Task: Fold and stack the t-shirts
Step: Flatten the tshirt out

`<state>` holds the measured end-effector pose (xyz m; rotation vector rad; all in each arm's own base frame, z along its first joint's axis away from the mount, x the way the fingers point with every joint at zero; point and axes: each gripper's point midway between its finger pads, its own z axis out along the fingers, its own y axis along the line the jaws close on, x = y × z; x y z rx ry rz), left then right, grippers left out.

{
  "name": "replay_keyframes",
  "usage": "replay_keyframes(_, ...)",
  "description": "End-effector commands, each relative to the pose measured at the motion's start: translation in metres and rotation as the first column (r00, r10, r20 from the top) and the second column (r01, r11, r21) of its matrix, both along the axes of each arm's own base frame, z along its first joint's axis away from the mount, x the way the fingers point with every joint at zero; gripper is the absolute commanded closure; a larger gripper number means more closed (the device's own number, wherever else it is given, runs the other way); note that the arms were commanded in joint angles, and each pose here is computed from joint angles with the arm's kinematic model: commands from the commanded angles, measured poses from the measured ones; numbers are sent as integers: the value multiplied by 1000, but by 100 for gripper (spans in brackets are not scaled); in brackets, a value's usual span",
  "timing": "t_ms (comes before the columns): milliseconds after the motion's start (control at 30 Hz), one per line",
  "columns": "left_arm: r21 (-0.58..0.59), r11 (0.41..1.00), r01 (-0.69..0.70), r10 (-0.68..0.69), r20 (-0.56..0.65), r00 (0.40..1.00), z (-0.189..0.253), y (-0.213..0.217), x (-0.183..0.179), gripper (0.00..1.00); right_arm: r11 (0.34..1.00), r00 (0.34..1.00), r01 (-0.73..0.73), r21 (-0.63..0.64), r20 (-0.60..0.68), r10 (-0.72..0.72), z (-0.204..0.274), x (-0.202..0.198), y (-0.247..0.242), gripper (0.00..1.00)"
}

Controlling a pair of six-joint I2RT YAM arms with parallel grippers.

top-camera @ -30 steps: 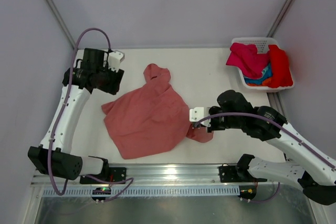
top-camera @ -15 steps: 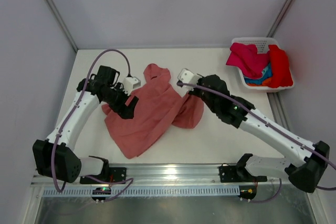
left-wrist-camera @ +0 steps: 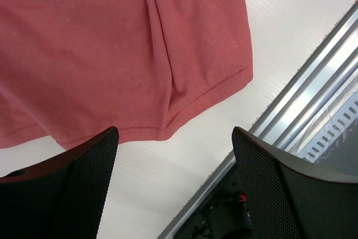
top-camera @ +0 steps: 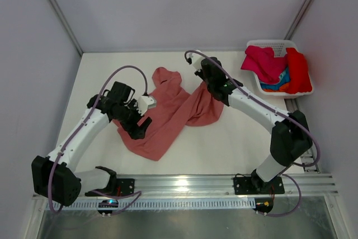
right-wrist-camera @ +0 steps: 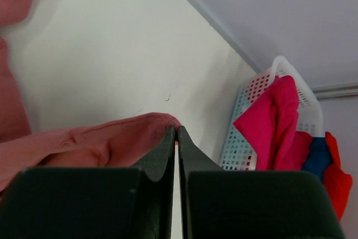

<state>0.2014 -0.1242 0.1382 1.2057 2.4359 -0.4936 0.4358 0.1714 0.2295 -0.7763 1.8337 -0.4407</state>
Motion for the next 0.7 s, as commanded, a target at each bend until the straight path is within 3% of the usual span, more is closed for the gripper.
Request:
replay_keyframes(0,-12,999,50,-49,41,998,2,-12,2,16,994,998,18,104,58,-24,17,22,11,97)
replay_keyframes(167,112,985,134,-143,70,987,-19,-32,-4,17,992,1000,19,124,16,-21,-3,24,16,97)
replay_keyframes(367,174,950,259,-256,-37,966,-48,-66,-22,18,991,1000,14,129,-5,-13,-14,17,15,97)
replay_keyframes(533,301,909,290,-286,-56,956,-75,-66,-15,19,991,1000,6,131,-6,-6,-16,14,14,97)
replay_keyframes(667,306,913,270,-262,-68,963,-82,-78,-7,20,991,1000,4,133,-18,-1,-21,13,15,97)
